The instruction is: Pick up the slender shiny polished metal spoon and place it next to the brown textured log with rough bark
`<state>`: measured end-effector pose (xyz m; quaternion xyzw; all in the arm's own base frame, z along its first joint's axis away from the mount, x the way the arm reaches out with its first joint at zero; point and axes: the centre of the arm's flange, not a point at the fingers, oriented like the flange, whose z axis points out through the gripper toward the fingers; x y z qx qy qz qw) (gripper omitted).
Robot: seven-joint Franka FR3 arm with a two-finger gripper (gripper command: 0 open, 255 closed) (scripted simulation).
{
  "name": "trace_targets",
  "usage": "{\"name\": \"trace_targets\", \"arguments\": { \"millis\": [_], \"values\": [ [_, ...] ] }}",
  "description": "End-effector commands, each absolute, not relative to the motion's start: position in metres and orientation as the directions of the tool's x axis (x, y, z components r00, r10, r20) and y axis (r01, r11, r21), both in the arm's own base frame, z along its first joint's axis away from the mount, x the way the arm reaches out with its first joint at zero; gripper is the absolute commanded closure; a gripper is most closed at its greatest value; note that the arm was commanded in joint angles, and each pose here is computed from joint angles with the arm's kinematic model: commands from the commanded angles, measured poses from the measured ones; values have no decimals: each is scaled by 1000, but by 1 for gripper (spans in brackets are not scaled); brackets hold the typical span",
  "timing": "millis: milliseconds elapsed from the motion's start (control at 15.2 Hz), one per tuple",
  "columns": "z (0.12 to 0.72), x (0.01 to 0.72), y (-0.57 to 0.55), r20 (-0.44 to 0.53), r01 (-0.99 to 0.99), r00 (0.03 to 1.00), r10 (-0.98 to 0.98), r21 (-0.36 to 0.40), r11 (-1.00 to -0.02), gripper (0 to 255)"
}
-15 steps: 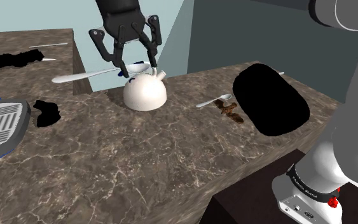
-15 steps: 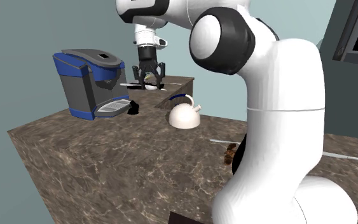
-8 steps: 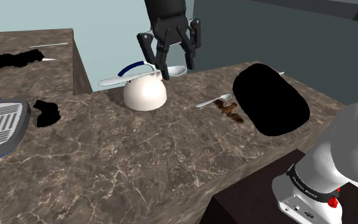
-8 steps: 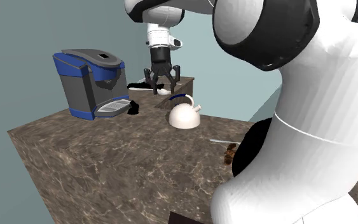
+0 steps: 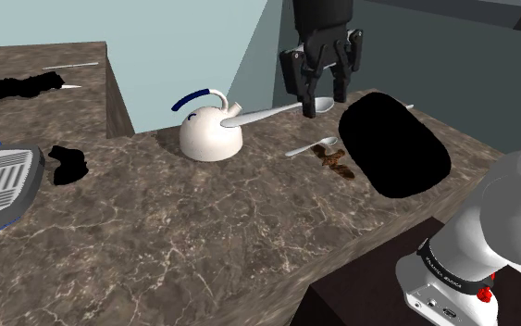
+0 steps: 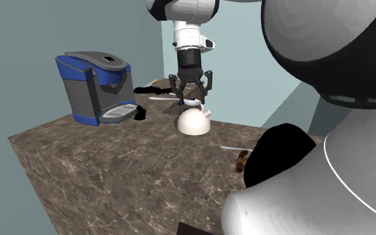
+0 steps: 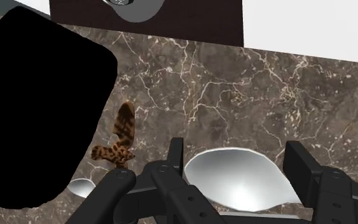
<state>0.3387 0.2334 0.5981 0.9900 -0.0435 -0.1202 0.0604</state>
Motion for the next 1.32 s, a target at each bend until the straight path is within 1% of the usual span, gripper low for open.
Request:
{"name": "trace_targets", "arguments": {
  "millis": [0, 396, 1254],
  "values": [
    [597, 320, 214, -233, -71, 967, -100, 129, -989, 255],
    [597, 267, 149, -233, -71, 967, -100, 129, -989, 255],
    [528, 267, 149, -233, -71, 967, -100, 129, -989, 255]
  ]
}}
